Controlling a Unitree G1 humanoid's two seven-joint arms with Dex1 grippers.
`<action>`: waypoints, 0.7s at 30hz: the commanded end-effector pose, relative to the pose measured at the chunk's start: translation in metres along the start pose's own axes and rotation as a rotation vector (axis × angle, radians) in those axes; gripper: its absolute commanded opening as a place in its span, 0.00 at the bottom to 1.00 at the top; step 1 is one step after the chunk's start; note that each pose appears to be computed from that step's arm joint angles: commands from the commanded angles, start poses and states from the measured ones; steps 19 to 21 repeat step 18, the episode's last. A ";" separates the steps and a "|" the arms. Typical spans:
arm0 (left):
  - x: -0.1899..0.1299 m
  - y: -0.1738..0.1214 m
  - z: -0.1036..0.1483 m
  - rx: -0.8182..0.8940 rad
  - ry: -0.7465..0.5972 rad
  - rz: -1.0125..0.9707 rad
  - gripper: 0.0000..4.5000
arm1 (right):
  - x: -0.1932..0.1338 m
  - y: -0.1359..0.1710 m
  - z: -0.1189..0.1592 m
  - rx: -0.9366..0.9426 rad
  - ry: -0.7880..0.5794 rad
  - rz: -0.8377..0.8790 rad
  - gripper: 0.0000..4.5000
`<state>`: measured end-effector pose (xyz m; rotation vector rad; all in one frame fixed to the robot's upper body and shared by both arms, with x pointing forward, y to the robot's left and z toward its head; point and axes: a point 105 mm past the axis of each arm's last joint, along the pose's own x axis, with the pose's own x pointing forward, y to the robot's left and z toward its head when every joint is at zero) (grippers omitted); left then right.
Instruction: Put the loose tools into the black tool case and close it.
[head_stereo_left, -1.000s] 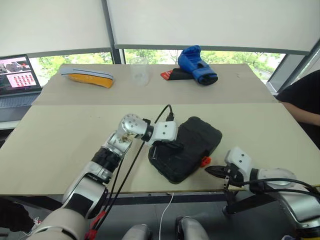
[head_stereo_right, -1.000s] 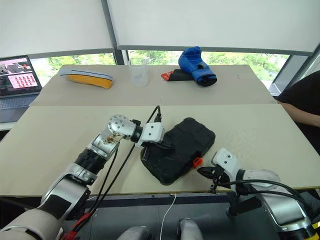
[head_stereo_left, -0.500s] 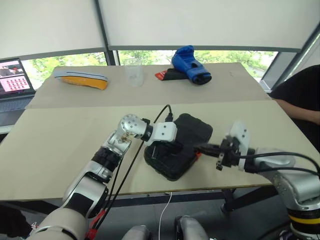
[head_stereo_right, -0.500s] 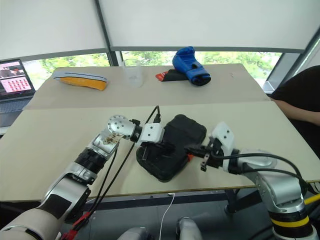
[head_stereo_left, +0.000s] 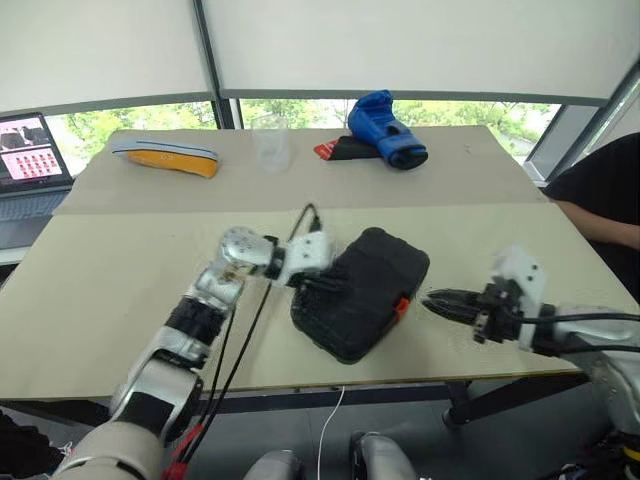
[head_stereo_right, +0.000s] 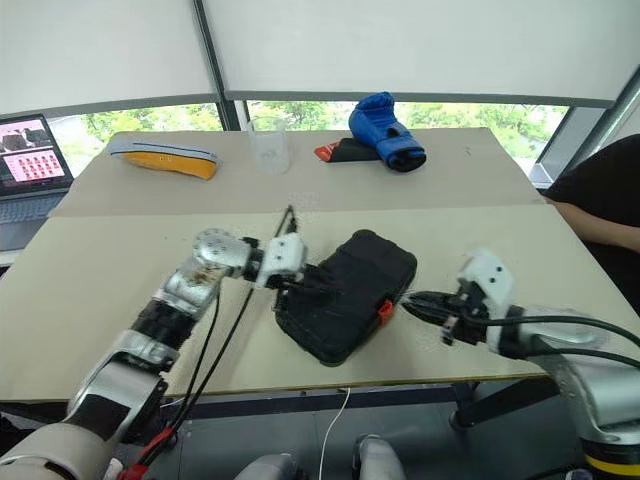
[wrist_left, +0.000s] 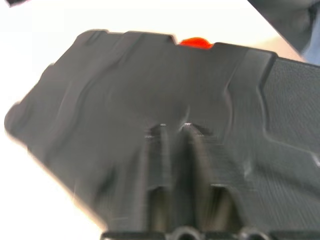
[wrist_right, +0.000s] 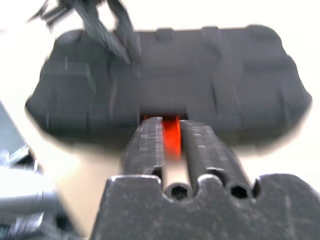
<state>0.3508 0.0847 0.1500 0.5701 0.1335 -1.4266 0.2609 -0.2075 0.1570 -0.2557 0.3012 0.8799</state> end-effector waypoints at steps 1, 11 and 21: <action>-0.071 -0.002 -0.005 -0.164 -0.015 0.084 0.54 | -0.036 -0.008 0.015 -0.042 -0.044 0.037 0.55; -0.156 -0.041 -0.014 -0.284 0.100 0.246 0.99 | -0.059 -0.026 0.039 -0.097 -0.011 0.161 1.00; -0.150 -0.051 -0.008 -0.273 0.076 0.274 0.99 | -0.039 -0.029 0.042 -0.107 -0.019 0.215 1.00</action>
